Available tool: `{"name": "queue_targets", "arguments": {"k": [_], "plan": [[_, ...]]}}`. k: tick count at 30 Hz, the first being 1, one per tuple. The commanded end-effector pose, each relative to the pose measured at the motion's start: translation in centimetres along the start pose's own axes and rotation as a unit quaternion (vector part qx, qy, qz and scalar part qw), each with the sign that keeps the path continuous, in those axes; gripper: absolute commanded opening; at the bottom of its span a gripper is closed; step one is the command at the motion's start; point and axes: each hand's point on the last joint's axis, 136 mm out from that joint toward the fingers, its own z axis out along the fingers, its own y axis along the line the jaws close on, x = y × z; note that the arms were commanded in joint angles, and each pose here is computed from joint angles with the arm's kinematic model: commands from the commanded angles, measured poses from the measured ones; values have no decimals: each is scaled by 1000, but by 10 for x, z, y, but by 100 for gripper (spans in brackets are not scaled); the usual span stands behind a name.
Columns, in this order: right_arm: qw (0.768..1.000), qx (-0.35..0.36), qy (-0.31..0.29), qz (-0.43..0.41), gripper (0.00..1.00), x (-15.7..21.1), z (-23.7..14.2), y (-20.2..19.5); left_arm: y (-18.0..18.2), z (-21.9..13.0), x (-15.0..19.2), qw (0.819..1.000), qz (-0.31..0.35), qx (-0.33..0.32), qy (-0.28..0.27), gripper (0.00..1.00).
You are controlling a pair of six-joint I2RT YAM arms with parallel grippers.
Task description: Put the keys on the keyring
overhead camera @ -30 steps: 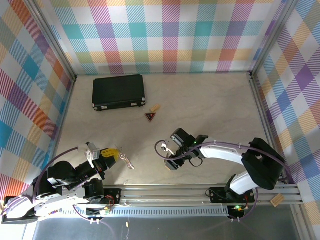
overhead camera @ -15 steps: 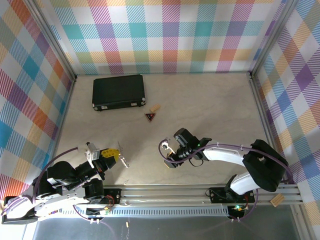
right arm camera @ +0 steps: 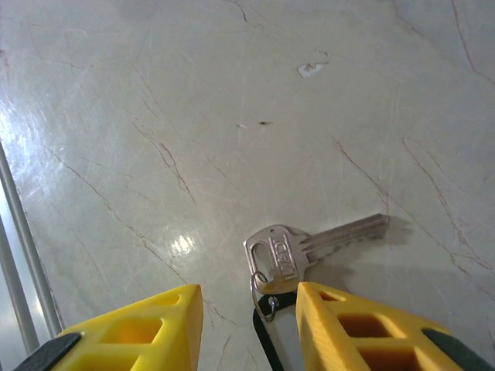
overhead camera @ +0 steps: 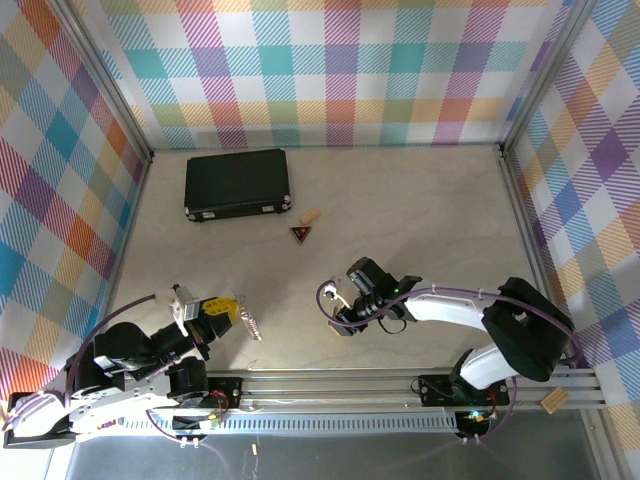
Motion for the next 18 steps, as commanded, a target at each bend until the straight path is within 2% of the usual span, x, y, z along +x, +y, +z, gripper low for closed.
{"name": "queue_targets", "arguments": {"k": [1,13,18], "plan": [[1000,0,3,-14,38,-6,1,2,-6,-4,-13,999,-10,19,-27,0],[999,1,30,-20,33,1,11,0,-8,-8,-18,999,-10,25,-30,0],[999,4,33,-21,26,1,11,0,-8,-8,-18,999,-10,25,-31,0]]}}
